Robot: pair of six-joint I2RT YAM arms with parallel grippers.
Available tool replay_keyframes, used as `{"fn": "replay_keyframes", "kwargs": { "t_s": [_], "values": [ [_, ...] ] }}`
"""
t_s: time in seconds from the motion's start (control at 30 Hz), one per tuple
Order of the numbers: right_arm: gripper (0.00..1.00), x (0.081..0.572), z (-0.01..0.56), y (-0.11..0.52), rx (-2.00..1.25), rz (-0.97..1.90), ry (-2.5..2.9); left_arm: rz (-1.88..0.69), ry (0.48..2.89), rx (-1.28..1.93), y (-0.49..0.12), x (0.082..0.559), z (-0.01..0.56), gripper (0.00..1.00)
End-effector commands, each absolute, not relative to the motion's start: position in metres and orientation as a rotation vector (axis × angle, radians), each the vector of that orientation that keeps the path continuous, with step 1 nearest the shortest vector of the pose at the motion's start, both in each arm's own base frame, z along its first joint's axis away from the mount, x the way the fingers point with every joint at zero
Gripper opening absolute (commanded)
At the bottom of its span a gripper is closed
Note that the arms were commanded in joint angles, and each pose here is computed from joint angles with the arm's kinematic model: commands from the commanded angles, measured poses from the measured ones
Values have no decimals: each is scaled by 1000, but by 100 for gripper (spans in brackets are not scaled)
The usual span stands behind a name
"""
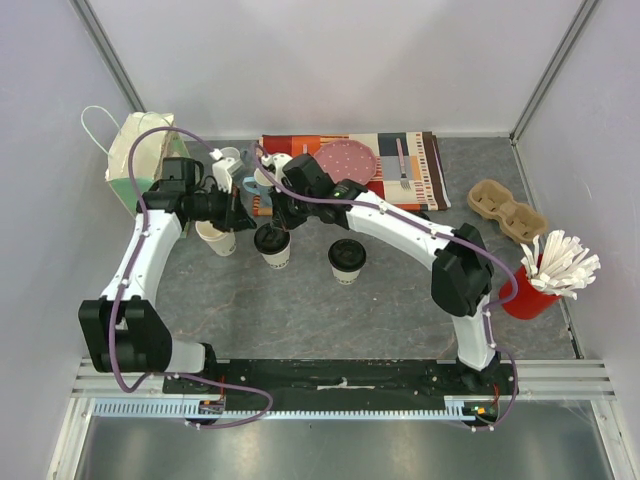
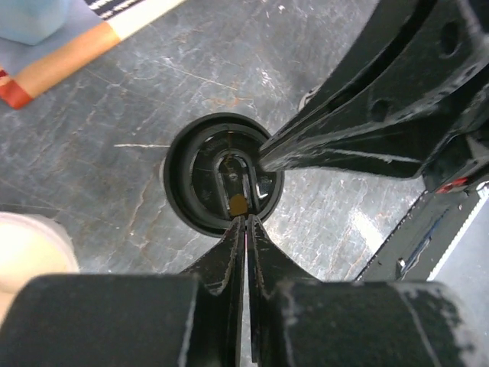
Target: Pack the takeout coffee
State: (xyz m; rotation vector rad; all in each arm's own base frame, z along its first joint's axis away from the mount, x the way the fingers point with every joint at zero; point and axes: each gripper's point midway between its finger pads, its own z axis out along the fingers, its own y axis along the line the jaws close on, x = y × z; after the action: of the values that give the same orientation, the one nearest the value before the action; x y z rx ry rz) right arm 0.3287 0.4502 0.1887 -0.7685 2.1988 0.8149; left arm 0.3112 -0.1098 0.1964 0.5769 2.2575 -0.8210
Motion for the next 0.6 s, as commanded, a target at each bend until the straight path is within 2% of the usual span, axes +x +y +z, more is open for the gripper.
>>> {"fn": "replay_keyframes", "kwargs": {
  "t_s": [0.0,0.2,0.3,0.4,0.43,0.57],
  "values": [
    [0,327,206,469,-757,884,2123,-849,2202,669,-129,310,201,7],
    [0,330,227,463,-740,868,2078,-848,2198,702,-138,309,202,4],
    [0,328,213,460,-738,873,2103,-884,2222,725,-149,301,185,4],
    [0,320,163,454,-720,919,2198,-887,2298,741,-149,298,148,2],
    [0,313,130,446,-716,896,2275,-887,2323,743,-147,297,138,2],
    [0,301,101,437,-695,906,2342,-872,2397,743,-142,295,108,2]
  ]
}}
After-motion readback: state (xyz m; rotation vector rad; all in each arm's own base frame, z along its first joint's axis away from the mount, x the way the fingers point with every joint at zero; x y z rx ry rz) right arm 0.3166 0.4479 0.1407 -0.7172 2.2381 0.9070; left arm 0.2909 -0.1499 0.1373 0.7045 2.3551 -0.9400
